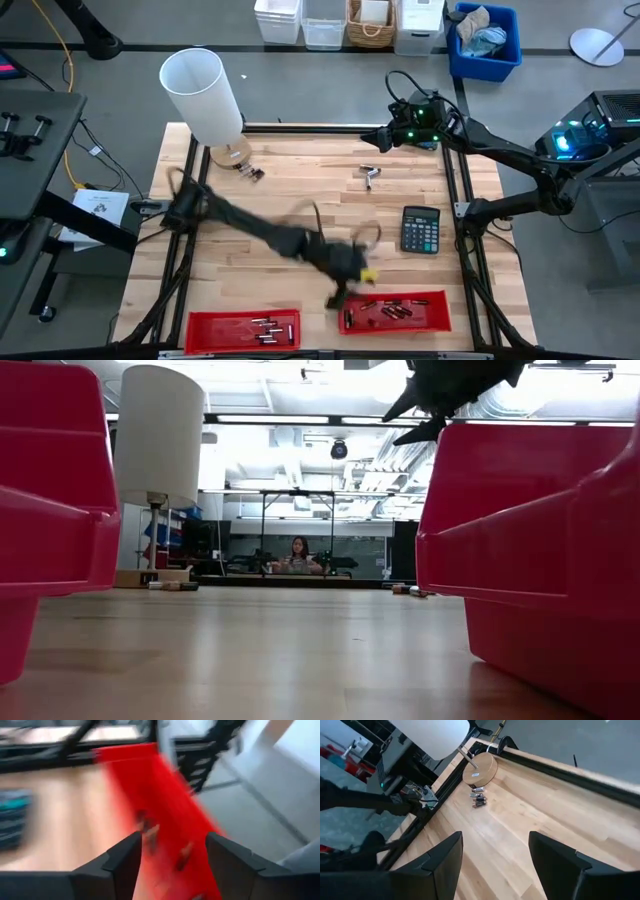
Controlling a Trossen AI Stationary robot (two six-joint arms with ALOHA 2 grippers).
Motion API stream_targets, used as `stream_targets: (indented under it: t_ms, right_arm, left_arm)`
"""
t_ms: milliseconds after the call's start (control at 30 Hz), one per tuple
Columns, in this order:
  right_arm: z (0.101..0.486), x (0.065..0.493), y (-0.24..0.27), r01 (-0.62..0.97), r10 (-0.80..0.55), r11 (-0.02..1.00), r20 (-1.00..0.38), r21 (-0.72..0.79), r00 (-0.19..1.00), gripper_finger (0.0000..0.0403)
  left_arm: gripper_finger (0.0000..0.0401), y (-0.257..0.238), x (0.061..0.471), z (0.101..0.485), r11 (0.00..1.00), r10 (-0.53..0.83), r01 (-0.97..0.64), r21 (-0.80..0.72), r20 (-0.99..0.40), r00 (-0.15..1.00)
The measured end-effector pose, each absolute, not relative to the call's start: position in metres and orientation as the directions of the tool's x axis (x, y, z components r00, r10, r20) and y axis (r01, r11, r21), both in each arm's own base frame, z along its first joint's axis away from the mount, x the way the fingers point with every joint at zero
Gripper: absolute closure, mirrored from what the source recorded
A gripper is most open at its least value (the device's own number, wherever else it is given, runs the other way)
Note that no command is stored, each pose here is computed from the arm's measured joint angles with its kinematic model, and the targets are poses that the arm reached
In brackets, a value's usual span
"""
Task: Sort batteries
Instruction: Put the silver battery into the left red bin
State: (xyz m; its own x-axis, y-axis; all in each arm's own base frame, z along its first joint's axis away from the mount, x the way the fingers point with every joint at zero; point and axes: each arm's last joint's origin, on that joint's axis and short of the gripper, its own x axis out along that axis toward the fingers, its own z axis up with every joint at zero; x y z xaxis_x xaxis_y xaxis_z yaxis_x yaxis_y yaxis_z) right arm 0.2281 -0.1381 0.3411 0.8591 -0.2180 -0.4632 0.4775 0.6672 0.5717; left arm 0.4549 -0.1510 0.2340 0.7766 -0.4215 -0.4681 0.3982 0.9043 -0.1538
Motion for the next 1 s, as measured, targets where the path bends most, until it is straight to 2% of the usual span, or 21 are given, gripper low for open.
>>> stream_targets:
  t_ms: [100, 200, 300, 400, 500, 600, 700, 800, 900, 1000]
  right_arm:
    - [0.339, 0.227, -0.139, 0.533, -0.257, 0.59, -0.484, 0.607, 0.836, 0.0181]
    - [0.333, 0.222, -0.141, 0.63, -0.315, 0.482, -0.551, 0.609, 0.773, 0.0181]
    - [0.321, 0.216, -0.139, 0.733, -0.319, 0.409, -0.668, 0.543, 0.673, 0.0181]
    - [0.305, 0.207, -0.133, 0.809, -0.231, 0.401, -0.807, 0.429, 0.543, 0.0181]
    - [0.296, 0.2, -0.127, 0.817, -0.165, 0.478, -0.88, 0.324, 0.445, 0.0181]
    - [0.292, 0.2, -0.131, 0.792, -0.157, 0.547, -0.896, 0.272, 0.416, 0.0181]
    - [0.282, 0.206, -0.147, 0.737, -0.177, 0.644, -0.896, 0.207, 0.406, 0.0181]
    - [0.255, 0.219, -0.166, 0.621, -0.115, 0.77, -0.928, 0.142, 0.355, 0.0181]
    - [0.219, 0.231, -0.177, 0.483, -0.018, 0.869, -0.969, 0.106, 0.246, 0.0181]
    - [0.188, 0.239, -0.183, 0.386, 0.037, 0.918, -0.989, 0.09, 0.144, 0.0181]
  left_arm:
    - [0.0189, -0.103, 0.434, 0.26, 0.934, -0.347, 0.337, -0.118, -0.525, 0.777]
    - [0.0192, -0.046, 0.398, 0.261, 0.967, -0.255, 0.215, -0.137, -0.539, 0.803]
    - [0.0194, 0.004, 0.347, 0.263, 0.975, -0.142, 0.052, -0.214, -0.435, 0.889]
    - [0.0195, 0.031, 0.295, 0.261, 0.941, -0.049, -0.052, -0.334, -0.289, 0.956]
    - [0.0195, 0.043, 0.255, 0.244, 0.9, 0.036, -0.129, -0.415, -0.225, 0.974]
    - [0.0195, 0.049, 0.232, 0.242, 0.855, 0.123, -0.171, -0.491, -0.127, 0.984]
    - [0.0195, 0.053, 0.224, 0.234, 0.813, 0.164, -0.214, -0.542, -0.139, 0.977]
    - [0.0195, 0.057, 0.223, 0.237, 0.812, 0.183, -0.218, -0.541, -0.119, 0.976]
    - [0.0195, 0.062, 0.222, 0.234, 0.793, 0.215, -0.254, -0.554, -0.136, 0.967]
    - [0.0195, 0.067, 0.22, 0.235, 0.755, 0.271, -0.293, -0.587, -0.128, 0.954]
